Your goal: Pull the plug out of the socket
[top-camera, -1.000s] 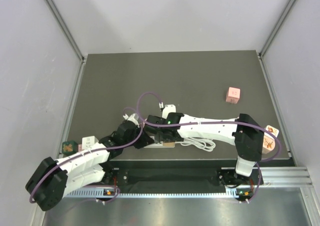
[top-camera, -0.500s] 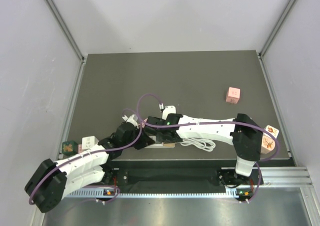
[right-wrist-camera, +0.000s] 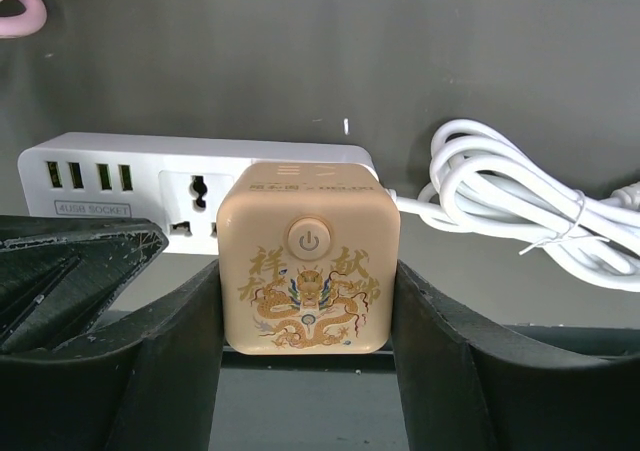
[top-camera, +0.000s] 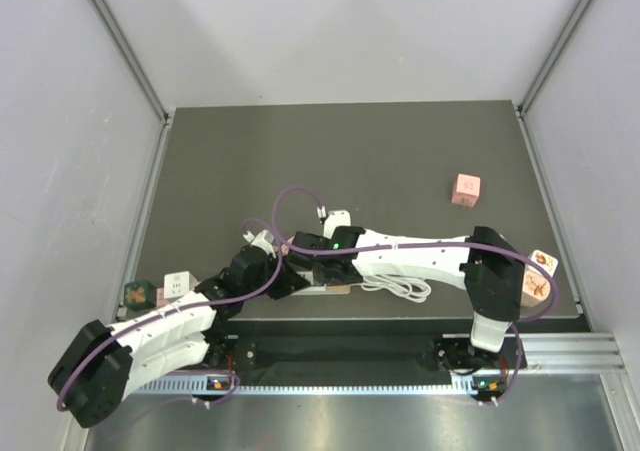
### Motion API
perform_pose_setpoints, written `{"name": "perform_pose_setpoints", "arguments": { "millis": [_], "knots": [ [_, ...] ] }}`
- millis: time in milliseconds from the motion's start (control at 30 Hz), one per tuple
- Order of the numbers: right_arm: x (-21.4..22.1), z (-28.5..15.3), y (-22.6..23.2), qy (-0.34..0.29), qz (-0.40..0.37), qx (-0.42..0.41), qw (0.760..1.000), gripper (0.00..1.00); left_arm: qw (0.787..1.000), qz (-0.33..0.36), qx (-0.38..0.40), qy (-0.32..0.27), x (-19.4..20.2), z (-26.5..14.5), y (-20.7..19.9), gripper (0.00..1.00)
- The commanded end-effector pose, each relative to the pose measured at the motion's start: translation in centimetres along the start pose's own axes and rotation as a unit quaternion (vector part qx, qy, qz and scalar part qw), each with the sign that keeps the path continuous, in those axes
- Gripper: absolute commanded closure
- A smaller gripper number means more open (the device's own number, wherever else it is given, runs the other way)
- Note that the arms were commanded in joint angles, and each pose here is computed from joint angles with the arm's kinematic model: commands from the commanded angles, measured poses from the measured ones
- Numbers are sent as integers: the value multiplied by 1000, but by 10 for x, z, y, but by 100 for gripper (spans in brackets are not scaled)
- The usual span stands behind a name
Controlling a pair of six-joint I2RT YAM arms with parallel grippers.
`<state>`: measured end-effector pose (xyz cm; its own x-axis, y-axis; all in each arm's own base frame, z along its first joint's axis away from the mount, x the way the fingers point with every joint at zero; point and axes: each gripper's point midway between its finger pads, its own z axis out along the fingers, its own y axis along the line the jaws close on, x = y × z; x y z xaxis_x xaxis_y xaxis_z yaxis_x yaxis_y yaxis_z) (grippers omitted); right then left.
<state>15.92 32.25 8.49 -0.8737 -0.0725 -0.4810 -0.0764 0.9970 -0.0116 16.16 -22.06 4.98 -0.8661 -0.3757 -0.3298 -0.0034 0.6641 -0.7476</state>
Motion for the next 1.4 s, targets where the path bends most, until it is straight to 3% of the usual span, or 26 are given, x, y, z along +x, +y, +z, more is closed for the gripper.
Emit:
{"name": "perform_pose_setpoints", "arguments": {
  "millis": [0, 667, 900, 1100, 1133, 1233, 1367],
  "knots": [
    [-29, -28, 20, -51, 13, -39, 998, 100, 998, 0, -54, 17, 12, 1, 30, 100],
    [-63, -65, -1, -121, 20, -34, 992, 100, 998, 8, -62, 27, 12, 3, 29, 100],
    [-90, -40, -59, -129, 28, 6, 991, 100, 999, 13, -48, 22, 8, -3, 19, 100],
    [-126, -24, -116, -167, 56, -25, 984, 100, 999, 20, -39, 18, 6, -6, 13, 100],
    [-141, -32, -120, -197, 73, -45, 977, 100, 999, 20, -38, 18, 6, -6, 13, 100],
    [-167, -26, -159, -247, 80, -16, 966, 100, 999, 21, -35, 17, 5, -7, 11, 100],
    [-196, -5, -214, -260, 114, 44, 958, 100, 999, 23, -32, 15, 2, -7, 7, 100]
  ]
}}
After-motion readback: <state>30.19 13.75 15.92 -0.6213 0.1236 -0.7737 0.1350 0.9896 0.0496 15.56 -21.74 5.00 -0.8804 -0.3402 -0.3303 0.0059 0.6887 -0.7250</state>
